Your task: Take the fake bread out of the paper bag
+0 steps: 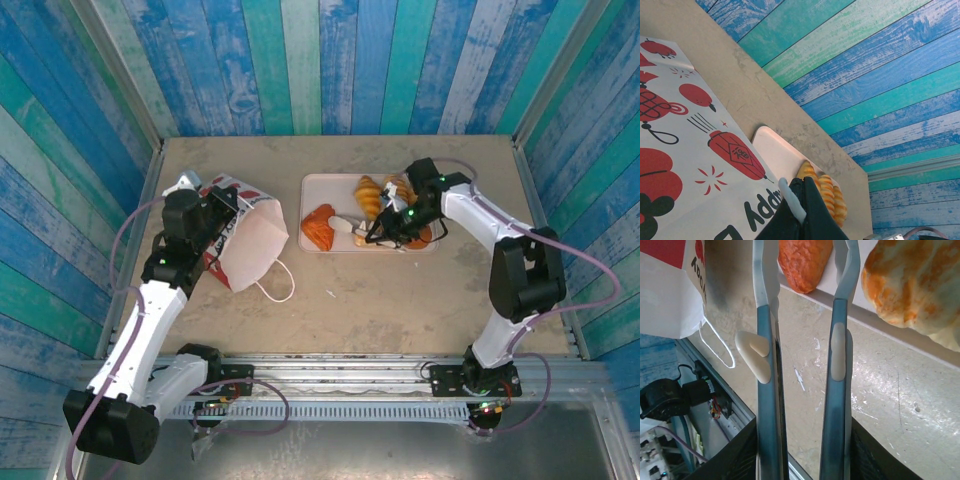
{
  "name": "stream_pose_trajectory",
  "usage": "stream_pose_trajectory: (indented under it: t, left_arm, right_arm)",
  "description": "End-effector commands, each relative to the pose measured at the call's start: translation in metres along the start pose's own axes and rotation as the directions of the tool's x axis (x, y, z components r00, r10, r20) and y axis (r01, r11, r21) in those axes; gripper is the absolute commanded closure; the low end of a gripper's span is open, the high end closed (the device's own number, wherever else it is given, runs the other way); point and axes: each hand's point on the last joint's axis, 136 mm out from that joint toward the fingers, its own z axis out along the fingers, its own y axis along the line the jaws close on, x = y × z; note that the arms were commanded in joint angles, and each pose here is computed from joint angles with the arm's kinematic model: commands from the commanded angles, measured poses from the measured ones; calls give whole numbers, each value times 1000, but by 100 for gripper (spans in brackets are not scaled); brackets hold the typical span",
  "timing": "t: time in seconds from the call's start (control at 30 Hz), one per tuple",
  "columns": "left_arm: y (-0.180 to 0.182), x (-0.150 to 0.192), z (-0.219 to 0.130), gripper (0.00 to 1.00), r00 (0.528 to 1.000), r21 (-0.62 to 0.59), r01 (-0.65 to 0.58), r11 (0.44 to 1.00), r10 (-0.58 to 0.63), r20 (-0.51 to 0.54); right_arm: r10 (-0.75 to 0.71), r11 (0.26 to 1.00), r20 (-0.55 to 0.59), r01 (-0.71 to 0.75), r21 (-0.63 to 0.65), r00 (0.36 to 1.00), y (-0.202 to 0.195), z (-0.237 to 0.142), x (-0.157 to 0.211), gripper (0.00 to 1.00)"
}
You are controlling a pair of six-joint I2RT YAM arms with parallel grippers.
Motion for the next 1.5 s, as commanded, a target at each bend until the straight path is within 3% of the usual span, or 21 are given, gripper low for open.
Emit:
stream_pose_trajectory:
  t: [0.0, 0.1, 0.23, 0.3, 0.63, 0.9, 1.17, 1.27, 1.47]
  left_arm:
    - [-5, -2, 0, 100, 1000, 27, -9, 1000, 9, 10]
    - [-7, -1, 0, 100, 1000, 30, -11, 999, 10, 7]
    - [-7, -3, -1, 100, 1000, 30, -14, 999, 14, 10]
    - [-7, -3, -2, 100, 1000, 30, -15, 999, 15, 12]
    - [-6, -2, -3, 100, 1000, 26, -19, 999, 18, 13]
    - [-5, -2, -4, 100, 1000, 26, -17, 1000, 17, 15]
    - [-5, -1, -4, 100, 1000, 28, -14, 1000, 14, 12]
    - [-5, -1, -4, 100, 1000, 28, -13, 1000, 12, 10]
    - [-6, -1, -5, 100, 1000, 31, -14, 999, 14, 10]
  right_arm:
    - [-93, 995, 41, 91, 37, 995, 21, -19, -4, 58]
    - [-121, 977, 32, 113, 179, 992, 15, -19, -6, 58]
    - [-196, 892, 5, 176, 417, 981, 12, -20, -11, 55]
    - [-211, 861, -8, 190, 472, 977, 15, -18, -13, 55]
    - [-249, 836, -77, 254, 486, 965, 40, 14, -12, 50]
    - [-238, 866, -82, 249, 434, 968, 54, 31, -16, 47]
    - [-220, 817, -75, 225, 531, 973, 40, 40, -23, 45]
    - [-214, 825, -99, 234, 515, 972, 39, 48, -20, 45]
    - [-259, 783, -158, 303, 544, 953, 30, 41, -16, 50]
